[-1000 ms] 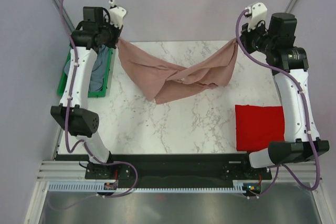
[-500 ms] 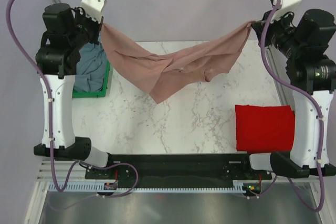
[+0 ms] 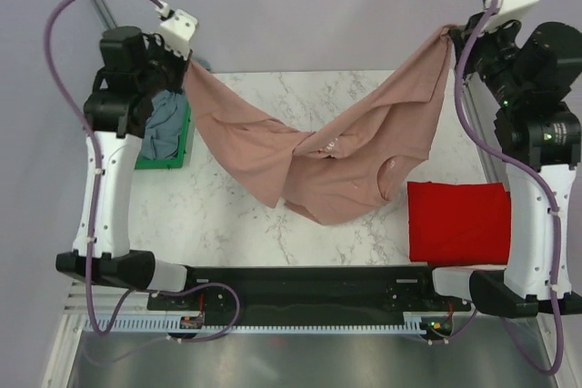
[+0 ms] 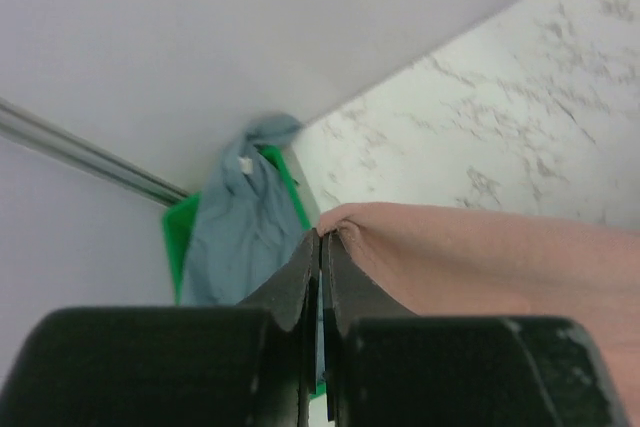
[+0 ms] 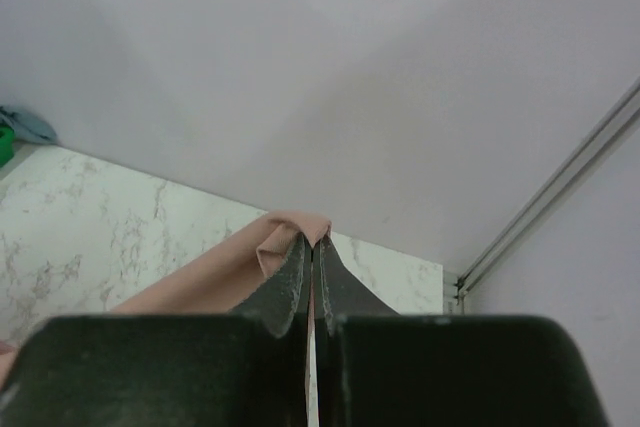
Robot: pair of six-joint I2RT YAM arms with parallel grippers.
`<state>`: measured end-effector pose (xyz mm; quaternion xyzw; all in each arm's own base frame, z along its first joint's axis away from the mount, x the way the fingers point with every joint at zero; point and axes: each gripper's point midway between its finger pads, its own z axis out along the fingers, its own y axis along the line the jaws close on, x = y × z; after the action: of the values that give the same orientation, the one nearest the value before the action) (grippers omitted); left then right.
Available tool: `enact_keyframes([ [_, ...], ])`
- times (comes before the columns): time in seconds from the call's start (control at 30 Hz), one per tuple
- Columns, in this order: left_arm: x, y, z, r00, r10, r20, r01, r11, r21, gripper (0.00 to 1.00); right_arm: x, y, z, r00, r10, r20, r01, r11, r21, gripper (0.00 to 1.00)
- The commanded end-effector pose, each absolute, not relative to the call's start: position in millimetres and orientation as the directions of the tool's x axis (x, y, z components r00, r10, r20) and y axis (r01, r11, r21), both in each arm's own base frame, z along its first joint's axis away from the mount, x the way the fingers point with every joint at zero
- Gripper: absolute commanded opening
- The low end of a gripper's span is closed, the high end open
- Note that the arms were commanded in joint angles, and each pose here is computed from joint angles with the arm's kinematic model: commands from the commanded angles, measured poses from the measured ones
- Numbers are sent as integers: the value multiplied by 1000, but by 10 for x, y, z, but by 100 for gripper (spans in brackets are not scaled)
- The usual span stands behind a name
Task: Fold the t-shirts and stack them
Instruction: Flatten the tshirt out
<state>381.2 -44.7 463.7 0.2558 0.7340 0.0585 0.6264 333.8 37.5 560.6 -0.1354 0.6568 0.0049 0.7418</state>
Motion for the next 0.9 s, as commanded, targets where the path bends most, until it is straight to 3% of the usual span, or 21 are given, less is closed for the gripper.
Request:
enact_keyframes([
  [0.0,4125,-568,3647,-271,460,-846,435,842,318,3,3642,467,5146,49,-173,-984,-248,952,-179,0],
  [0.13,4395,-696,2766,-411,470,-781,529,821,215,6,3898,571,4498,-90,-174,-981,-321,937,-137,0],
  [0.23,4746,-680,2297,-517,445,-731,501,850,162,26,4098,640,4052,-188,-175,-966,-364,926,-96,0],
  [0.33,4936,-726,2428,-537,365,-761,445,888,113,38,4198,673,3807,-242,-185,-952,-388,918,-79,0],
  [0.43,4608,-1013,2432,-530,365,-765,544,839,22,54,4286,667,3568,-291,-212,-933,-400,913,-82,0],
  [0.47,4382,-1098,2169,-586,370,-721,571,820,-43,56,4332,656,3448,-316,-215,-924,-399,914,-76,0],
  [0.53,4018,-1437,2042,-593,400,-699,646,754,-116,56,4366,665,3343,-340,-214,-916,-401,914,-65,0],
  [0.7,3261,-2234,1276,-609,587,-533,765,613,-199,56,4429,740,3103,-386,-191,-902,-424,905,-10,0],
  [0.87,3179,-2625,873,-590,678,-438,796,581,-172,58,4512,742,3021,-399,-210,-892,-435,900,-18,0],
])
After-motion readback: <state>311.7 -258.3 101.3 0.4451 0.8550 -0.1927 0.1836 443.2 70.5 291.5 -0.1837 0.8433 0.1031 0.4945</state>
